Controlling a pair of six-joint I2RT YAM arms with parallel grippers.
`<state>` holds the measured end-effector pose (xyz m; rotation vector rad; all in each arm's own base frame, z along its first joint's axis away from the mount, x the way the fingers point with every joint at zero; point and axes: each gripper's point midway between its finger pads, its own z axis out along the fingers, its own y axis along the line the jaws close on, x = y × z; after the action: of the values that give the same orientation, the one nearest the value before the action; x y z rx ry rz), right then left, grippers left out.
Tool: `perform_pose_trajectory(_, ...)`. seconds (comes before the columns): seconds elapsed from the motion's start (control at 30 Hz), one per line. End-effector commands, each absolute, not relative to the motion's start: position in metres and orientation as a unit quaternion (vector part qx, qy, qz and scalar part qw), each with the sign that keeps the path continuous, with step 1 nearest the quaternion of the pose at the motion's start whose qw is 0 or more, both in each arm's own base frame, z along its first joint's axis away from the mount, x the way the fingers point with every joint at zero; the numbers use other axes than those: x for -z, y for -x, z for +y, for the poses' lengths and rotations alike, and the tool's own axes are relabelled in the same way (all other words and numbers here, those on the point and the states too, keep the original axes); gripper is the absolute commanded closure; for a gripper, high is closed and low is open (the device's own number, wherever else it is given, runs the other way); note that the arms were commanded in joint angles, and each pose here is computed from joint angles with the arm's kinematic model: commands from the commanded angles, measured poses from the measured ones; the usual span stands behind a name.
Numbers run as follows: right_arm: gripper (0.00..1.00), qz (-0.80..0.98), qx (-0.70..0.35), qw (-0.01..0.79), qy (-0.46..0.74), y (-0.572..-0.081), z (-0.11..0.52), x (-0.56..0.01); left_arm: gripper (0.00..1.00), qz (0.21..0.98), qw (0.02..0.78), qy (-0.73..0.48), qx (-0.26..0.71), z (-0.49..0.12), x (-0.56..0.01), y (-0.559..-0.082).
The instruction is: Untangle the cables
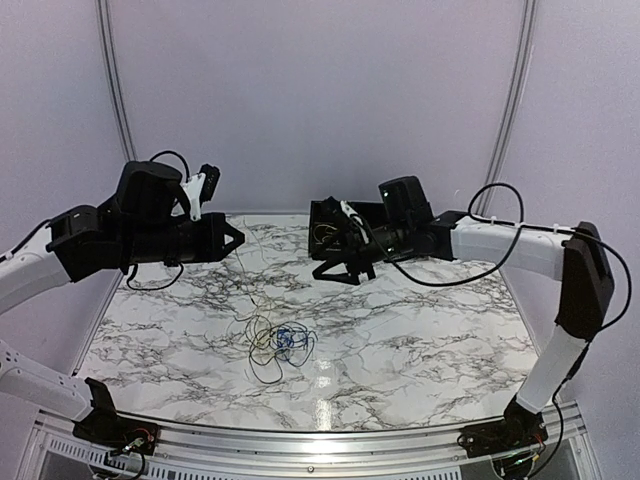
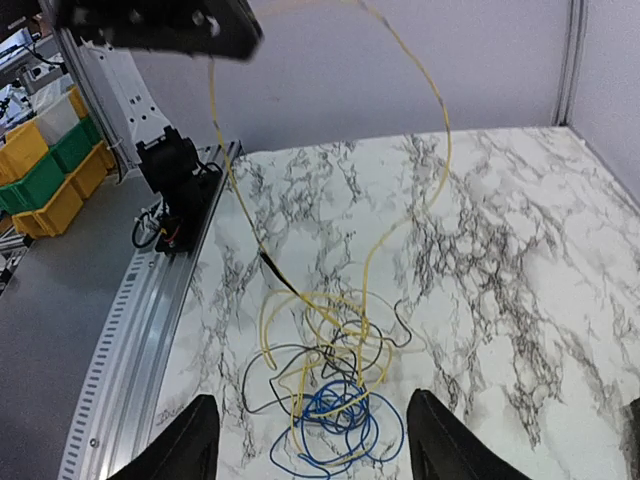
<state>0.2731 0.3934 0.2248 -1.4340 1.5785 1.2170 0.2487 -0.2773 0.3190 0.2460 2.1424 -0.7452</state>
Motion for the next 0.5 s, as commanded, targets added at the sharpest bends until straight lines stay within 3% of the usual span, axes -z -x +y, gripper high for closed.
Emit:
perform_pose_trajectory(0.0,0.35,0.585,-0.504,0.321,0.549,-0.254,0.402,-0.253,1.00,0.798,0.461,-0.064,0.383,-0.290,-0.354,-0.251)
perform_pose_trajectory(0.23,0.35,0.587,-0.504,0.287,0.565,-0.232,0.436,-0.230,1.00,0.788,0.455,-0.030,0.415,-0.299,-0.346,-0.256)
perform_pose_trajectory(0.47,0.24,0.574,-0.518,0.310,0.553,-0.235,0.467,-0.247,1.00,0.777,0.457,-0.026,0.431,-0.304,-0.350,-0.256)
